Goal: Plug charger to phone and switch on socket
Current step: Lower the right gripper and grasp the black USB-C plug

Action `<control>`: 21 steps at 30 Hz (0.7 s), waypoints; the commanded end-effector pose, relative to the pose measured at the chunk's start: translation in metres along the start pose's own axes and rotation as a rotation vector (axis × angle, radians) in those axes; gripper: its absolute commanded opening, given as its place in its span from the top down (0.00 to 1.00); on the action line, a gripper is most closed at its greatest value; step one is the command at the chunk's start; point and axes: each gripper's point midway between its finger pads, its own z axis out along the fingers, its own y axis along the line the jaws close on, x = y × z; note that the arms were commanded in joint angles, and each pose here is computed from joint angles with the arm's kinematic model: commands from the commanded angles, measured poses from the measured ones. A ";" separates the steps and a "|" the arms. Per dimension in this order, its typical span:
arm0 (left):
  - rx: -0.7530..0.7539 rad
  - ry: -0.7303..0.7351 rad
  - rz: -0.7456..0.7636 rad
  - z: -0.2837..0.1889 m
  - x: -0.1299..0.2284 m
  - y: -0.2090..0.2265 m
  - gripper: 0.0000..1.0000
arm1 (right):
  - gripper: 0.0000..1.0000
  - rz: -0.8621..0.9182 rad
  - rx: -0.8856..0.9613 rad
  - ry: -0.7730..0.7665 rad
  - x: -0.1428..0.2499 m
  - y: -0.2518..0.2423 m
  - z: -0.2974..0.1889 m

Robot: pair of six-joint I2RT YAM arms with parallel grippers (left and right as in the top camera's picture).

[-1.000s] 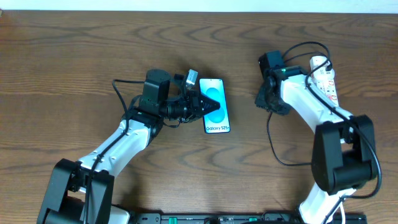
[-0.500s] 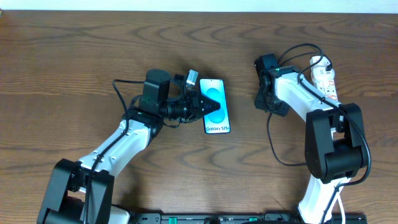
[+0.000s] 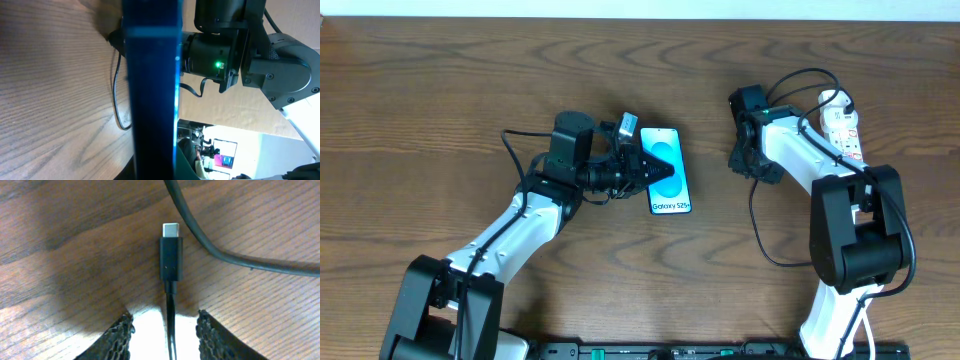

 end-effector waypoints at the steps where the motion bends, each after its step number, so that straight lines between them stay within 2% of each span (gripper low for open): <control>1: 0.028 0.007 0.027 -0.001 -0.002 -0.014 0.92 | 0.62 -0.013 0.027 0.073 0.017 -0.003 0.019; 9: 0.028 0.007 0.027 -0.001 -0.002 -0.014 0.93 | 0.65 -0.016 0.014 0.104 0.024 -0.002 0.019; 16: 0.028 0.008 0.027 -0.001 -0.002 -0.014 0.92 | 0.80 -0.020 0.020 0.126 0.029 -0.004 0.018; 18: 0.028 0.008 0.027 -0.001 -0.002 -0.014 0.93 | 0.86 -0.021 0.022 0.129 0.029 -0.005 0.018; 20: 0.029 0.008 0.027 -0.001 -0.002 -0.014 0.93 | 0.98 -0.021 0.021 0.134 0.030 -0.005 0.018; 21: 0.029 0.008 0.026 -0.001 -0.002 -0.014 0.93 | 0.99 -0.021 0.021 0.135 0.031 -0.005 0.018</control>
